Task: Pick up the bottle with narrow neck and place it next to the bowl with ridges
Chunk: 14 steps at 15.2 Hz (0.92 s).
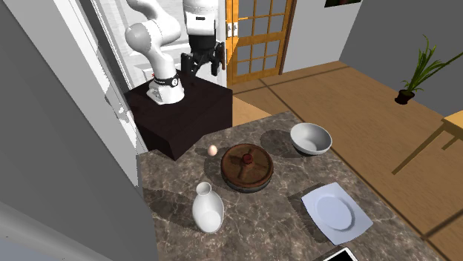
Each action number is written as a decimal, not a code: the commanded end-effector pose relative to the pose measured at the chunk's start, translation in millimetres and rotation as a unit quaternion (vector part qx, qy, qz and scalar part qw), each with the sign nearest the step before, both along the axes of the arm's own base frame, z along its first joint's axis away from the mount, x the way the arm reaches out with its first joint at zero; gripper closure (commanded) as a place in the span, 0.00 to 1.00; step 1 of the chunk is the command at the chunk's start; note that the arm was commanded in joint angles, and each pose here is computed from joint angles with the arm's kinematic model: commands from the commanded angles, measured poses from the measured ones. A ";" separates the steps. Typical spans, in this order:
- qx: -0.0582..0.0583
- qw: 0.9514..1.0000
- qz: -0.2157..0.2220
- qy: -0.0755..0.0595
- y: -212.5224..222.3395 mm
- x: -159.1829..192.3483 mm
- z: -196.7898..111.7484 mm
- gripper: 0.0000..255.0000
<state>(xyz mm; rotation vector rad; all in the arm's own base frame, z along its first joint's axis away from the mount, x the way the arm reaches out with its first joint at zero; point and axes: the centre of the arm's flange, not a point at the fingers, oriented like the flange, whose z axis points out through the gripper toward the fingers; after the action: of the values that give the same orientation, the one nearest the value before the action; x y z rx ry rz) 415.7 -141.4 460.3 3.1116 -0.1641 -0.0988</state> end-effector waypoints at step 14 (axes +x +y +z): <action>0.000 1.000 -0.003 0.009 -135.9 103.0 -105.3 0.00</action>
<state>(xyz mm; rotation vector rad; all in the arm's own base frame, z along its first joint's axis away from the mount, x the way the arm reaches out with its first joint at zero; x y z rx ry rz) 510.5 -265.5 360.5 3.1103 -0.1730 -0.1257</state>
